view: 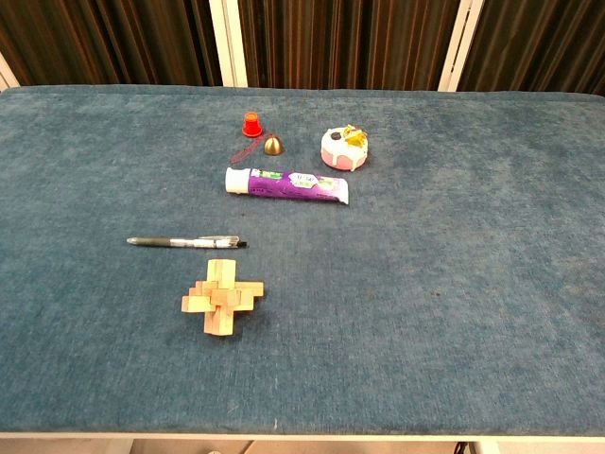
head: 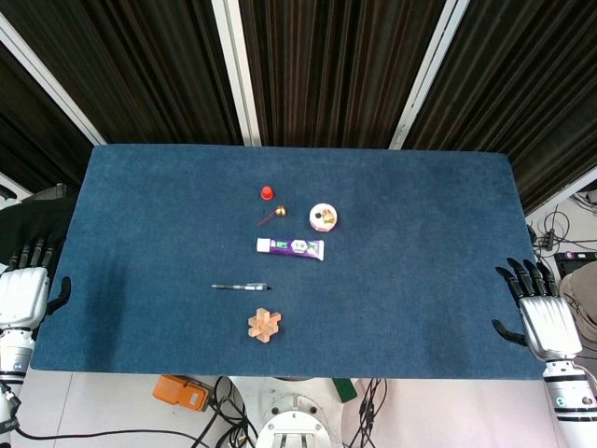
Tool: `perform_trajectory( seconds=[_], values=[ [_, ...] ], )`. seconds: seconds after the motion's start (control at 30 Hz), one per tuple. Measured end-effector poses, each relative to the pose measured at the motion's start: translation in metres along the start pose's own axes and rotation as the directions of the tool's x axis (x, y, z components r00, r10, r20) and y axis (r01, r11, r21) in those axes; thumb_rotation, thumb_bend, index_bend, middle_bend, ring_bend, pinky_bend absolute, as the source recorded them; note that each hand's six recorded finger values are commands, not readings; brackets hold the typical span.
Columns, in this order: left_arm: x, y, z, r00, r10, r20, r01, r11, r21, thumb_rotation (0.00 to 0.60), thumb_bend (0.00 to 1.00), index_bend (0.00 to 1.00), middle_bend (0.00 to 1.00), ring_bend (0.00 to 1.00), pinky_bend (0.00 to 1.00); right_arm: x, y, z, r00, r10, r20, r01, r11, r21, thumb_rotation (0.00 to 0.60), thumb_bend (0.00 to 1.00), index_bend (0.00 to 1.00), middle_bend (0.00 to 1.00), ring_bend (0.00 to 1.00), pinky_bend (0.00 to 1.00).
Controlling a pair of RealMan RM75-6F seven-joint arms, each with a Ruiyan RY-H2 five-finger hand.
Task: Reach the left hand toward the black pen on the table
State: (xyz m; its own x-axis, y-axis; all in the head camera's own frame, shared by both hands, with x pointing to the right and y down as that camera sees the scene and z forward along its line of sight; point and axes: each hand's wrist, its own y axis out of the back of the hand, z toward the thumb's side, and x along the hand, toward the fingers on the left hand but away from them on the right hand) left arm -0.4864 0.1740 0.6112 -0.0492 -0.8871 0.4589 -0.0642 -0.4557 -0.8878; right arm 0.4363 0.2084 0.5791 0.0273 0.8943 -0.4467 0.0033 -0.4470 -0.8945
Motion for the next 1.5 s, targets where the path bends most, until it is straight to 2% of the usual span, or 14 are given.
perform_trajectory(
  seconds=[0.33, 0.63, 0.7, 0.8, 0.9, 0.97, 1.03, 1.1, 1.23, 1.33, 1.5],
  values=[
    [-0.001, -0.002, 0.004, 1.000, -0.016, 0.014, 0.016, 1.000, -0.006, 0.600, 0.44, 0.12, 0.03, 0.00, 0.12, -0.001, 0.000, -0.001, 1.000, 0.001, 0.001, -0.001, 1.000, 0.011, 0.600, 0.36, 0.21, 0.12, 0.03, 0.04],
    [-0.003, 0.001, 0.011, 1.000, 0.007, 0.025, -0.007, 1.000, -0.002, 0.600, 0.43, 0.12, 0.03, 0.00, 0.13, 0.002, 0.001, -0.002, 1.000, 0.005, 0.003, -0.005, 1.000, 0.000, 0.600, 0.36, 0.21, 0.12, 0.03, 0.04],
    [-0.004, 0.000, 0.014, 1.000, -0.003, 0.030, 0.003, 1.000, -0.017, 0.600, 0.42, 0.12, 0.03, 0.00, 0.13, 0.001, 0.001, -0.003, 1.000, 0.004, 0.005, -0.004, 1.000, -0.002, 0.600, 0.36, 0.21, 0.12, 0.03, 0.04],
    [-0.007, -0.004, 0.029, 0.997, -0.035, 0.071, 0.041, 0.995, -0.087, 0.600, 0.41, 0.12, 0.03, 0.00, 0.13, 0.001, 0.002, -0.003, 1.000, 0.000, 0.007, 0.000, 1.000, 0.000, 0.600, 0.36, 0.21, 0.12, 0.03, 0.04],
    [-0.011, -0.012, 0.056, 0.982, -0.089, 0.167, 0.114, 0.982, -0.148, 0.600, 0.38, 0.12, 0.03, 0.00, 0.13, 0.002, 0.002, -0.003, 1.000, -0.003, 0.010, 0.003, 1.000, 0.001, 0.600, 0.36, 0.21, 0.12, 0.03, 0.04],
    [-0.011, -0.019, 0.078, 0.961, -0.130, 0.242, 0.168, 0.975, -0.144, 0.600, 0.37, 0.12, 0.03, 0.00, 0.13, 0.002, 0.002, -0.003, 1.000, -0.001, 0.012, 0.001, 1.000, 0.000, 0.600, 0.36, 0.21, 0.12, 0.03, 0.04],
    [-0.010, -0.024, 0.094, 0.946, -0.153, 0.285, 0.192, 0.975, -0.115, 0.600, 0.35, 0.13, 0.03, 0.00, 0.13, 0.001, 0.001, -0.003, 1.000, 0.000, 0.013, 0.000, 1.000, -0.001, 0.600, 0.36, 0.21, 0.12, 0.03, 0.04],
    [-0.007, -0.029, 0.107, 0.935, -0.169, 0.311, 0.204, 0.975, -0.085, 0.600, 0.34, 0.15, 0.03, 0.00, 0.13, 0.001, 0.001, -0.004, 1.000, 0.002, 0.014, -0.002, 1.000, -0.003, 0.600, 0.36, 0.21, 0.12, 0.03, 0.04],
    [0.002, -0.050, 0.148, 0.899, -0.230, 0.373, 0.257, 0.966, -0.024, 0.600, 0.32, 0.18, 0.03, 0.00, 0.13, 0.001, 0.001, -0.004, 1.000, 0.003, 0.013, -0.003, 1.000, -0.006, 0.600, 0.36, 0.21, 0.12, 0.03, 0.04],
    [0.010, -0.065, 0.174, 0.879, -0.261, 0.399, 0.287, 0.958, -0.006, 0.600, 0.31, 0.21, 0.03, 0.00, 0.13, 0.001, 0.001, -0.004, 1.000, 0.005, 0.010, -0.005, 1.000, -0.007, 0.600, 0.36, 0.21, 0.12, 0.03, 0.04],
    [0.020, -0.082, 0.204, 0.858, -0.287, 0.426, 0.315, 0.949, 0.005, 0.600, 0.28, 0.25, 0.03, 0.00, 0.13, 0.000, 0.001, -0.004, 1.000, 0.009, 0.009, -0.009, 1.000, -0.011, 0.600, 0.36, 0.21, 0.12, 0.03, 0.04]
  ],
)
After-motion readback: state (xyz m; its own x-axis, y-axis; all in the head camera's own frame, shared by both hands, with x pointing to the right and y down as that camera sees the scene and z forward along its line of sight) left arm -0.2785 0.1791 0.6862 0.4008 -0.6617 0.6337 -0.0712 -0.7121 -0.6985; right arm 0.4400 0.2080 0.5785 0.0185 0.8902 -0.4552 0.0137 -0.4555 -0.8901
